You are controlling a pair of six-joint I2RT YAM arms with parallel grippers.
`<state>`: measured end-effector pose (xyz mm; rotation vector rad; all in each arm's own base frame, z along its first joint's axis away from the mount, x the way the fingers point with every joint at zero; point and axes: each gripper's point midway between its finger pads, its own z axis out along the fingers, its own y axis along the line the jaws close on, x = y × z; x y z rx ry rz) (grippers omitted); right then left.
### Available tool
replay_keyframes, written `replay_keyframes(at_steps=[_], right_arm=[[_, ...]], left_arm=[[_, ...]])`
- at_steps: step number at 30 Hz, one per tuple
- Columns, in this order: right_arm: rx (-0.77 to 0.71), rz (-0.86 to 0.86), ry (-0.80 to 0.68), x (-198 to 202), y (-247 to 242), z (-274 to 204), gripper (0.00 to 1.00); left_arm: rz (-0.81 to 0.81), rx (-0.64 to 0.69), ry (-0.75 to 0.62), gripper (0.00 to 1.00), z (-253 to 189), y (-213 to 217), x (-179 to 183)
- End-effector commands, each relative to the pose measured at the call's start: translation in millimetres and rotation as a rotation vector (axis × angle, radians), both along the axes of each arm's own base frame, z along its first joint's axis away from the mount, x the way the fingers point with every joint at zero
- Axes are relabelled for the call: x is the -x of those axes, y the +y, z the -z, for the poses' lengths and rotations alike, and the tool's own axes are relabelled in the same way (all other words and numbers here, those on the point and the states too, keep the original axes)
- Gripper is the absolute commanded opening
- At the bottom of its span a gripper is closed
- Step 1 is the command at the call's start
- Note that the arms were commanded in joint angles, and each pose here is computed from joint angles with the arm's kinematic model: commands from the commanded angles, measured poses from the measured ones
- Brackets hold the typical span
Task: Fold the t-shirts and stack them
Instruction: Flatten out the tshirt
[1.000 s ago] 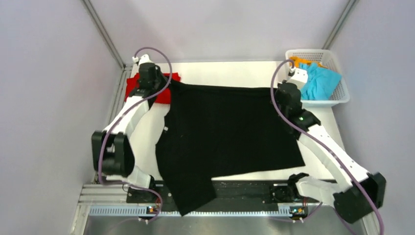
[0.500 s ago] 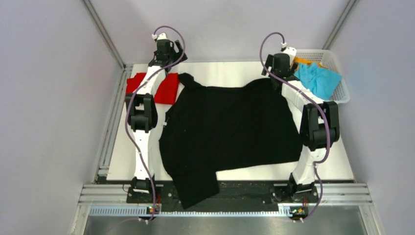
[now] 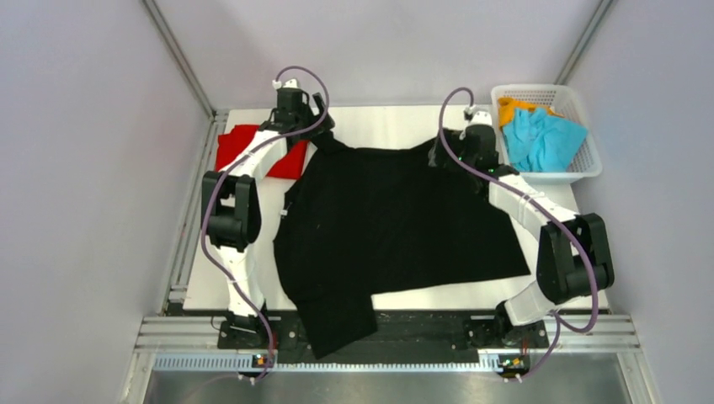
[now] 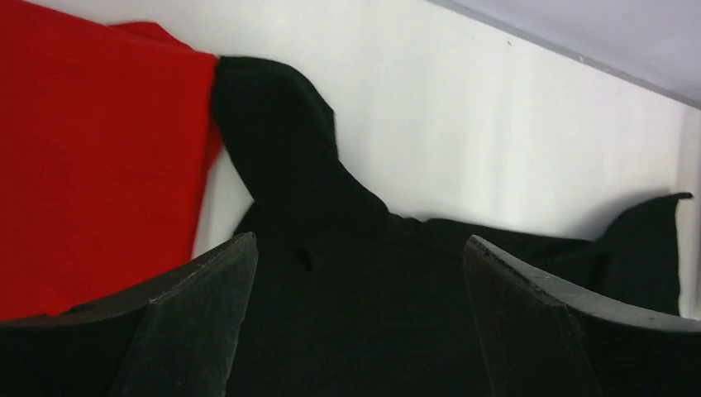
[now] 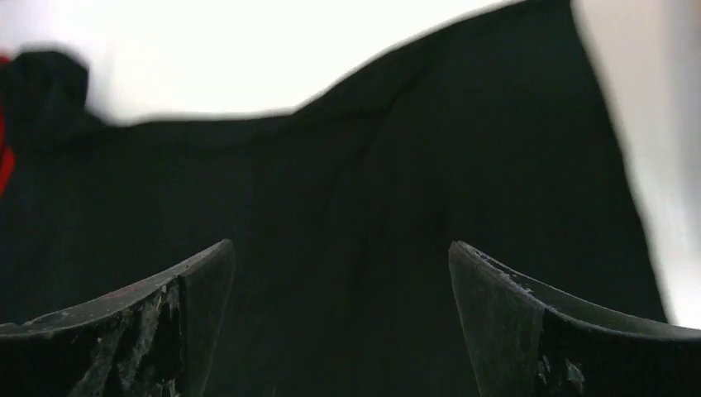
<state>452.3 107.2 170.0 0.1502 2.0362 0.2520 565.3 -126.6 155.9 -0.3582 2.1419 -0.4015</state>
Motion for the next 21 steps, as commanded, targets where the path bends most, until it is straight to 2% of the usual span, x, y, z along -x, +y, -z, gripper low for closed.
replay_keyframes(at_steps=[1,11,17,21], right_arm=[[-0.086,-0.114,0.008,23.4,35.3,6.6,0.99],[-0.075,-0.077,0.061,43.2,24.5,33.4,0.99],[-0.040,-0.047,0.094,41.4,17.6,50.8,0.99],[-0.026,-0.037,0.122,38.6,16.7,61.2,0.99]], left_arm=[[0.017,0.129,-0.032,0.99,-7.8,-18.4,-1.4],[-0.005,0.260,0.069,0.99,51.4,-38.9,-26.3],[0.027,0.369,0.031,0.99,54.6,-55.3,-36.7],[0.005,0.383,0.004,0.99,50.1,-53.9,-38.5]])
